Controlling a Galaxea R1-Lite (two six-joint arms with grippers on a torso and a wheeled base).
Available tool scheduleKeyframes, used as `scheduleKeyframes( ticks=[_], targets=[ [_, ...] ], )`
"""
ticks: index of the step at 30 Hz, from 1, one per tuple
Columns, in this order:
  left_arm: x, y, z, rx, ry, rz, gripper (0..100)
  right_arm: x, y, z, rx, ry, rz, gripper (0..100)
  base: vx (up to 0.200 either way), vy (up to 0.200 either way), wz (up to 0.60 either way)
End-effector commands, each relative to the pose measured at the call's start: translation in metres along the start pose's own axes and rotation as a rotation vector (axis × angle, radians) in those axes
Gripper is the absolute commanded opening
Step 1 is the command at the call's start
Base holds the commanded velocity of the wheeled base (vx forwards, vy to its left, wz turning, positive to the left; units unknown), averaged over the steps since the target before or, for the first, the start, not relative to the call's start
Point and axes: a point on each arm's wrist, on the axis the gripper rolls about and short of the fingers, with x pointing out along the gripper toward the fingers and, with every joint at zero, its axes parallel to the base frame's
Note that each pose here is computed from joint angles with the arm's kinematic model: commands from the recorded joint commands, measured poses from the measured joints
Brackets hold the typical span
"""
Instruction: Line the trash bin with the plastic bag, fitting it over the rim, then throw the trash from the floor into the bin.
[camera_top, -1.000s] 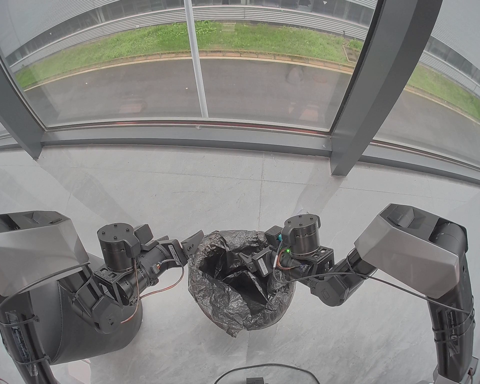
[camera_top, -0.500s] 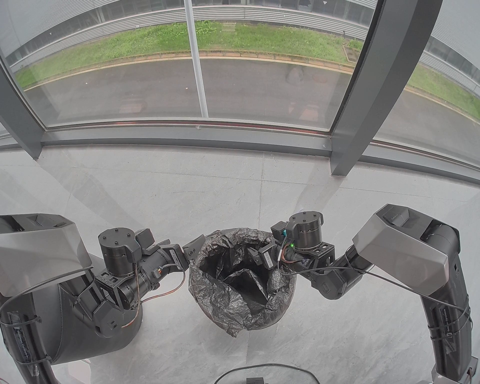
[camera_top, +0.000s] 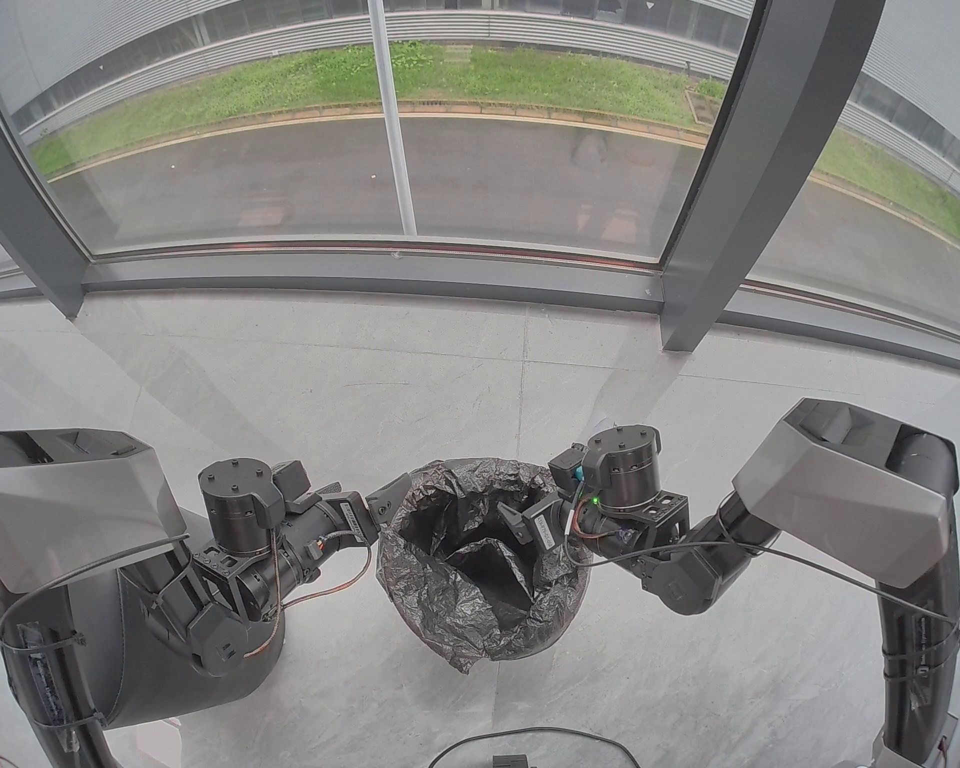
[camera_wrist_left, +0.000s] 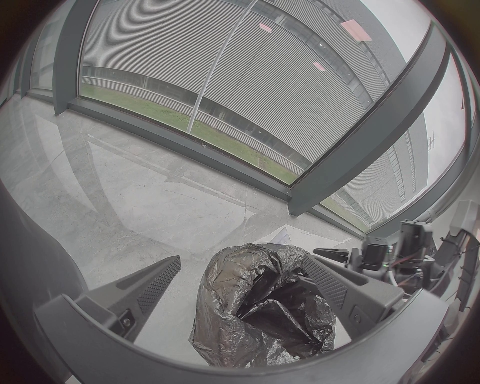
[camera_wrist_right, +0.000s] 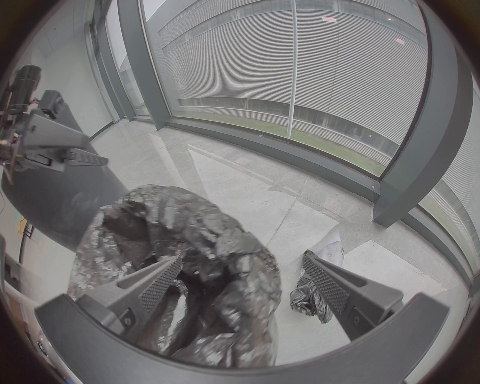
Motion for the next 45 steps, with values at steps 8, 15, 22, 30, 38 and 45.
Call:
scheduleKeyframes(
  ticks=[8, 15, 22, 30, 38, 45],
  targets=[
    [-0.005, -0.004, 0.003, 0.002, -0.031, -0.019, 100, -0.076, -0.026, 0.039, 0.047, -0.133, -0.115, 100, 0.0, 0.0, 0.0],
    [-0.006, -0.003, 0.002, 0.002, -0.039, -0.027, 100, -0.052, -0.074, 0.054, 0.176, -0.173, -0.249, 100, 0.0, 0.0, 0.0],
    [-0.006, -0.002, 0.001, -0.001, -0.032, -0.029, 100, 0.004, -0.092, 0.055, 0.43, -0.022, -0.262, 100, 0.0, 0.0, 0.0],
    [-0.004, 0.0, 0.002, -0.059, -0.034, -0.035, 100, 0.059, -0.097, 0.03, 0.594, 0.199, -0.284, 100, 0.0, 0.0, 0.0],
    [-0.001, 0.004, -0.004, -0.062, -0.011, -0.034, 100, 0.106, -0.091, -0.03, 0.632, 0.418, -0.321, 100, 0.0, 0.0, 0.0],
    [0.002, 0.006, -0.01, -0.063, 0.004, -0.026, 100, 0.113, -0.078, -0.085, 0.602, 0.636, -0.338, 100, 0.0, 0.0, 0.0]
  ],
)
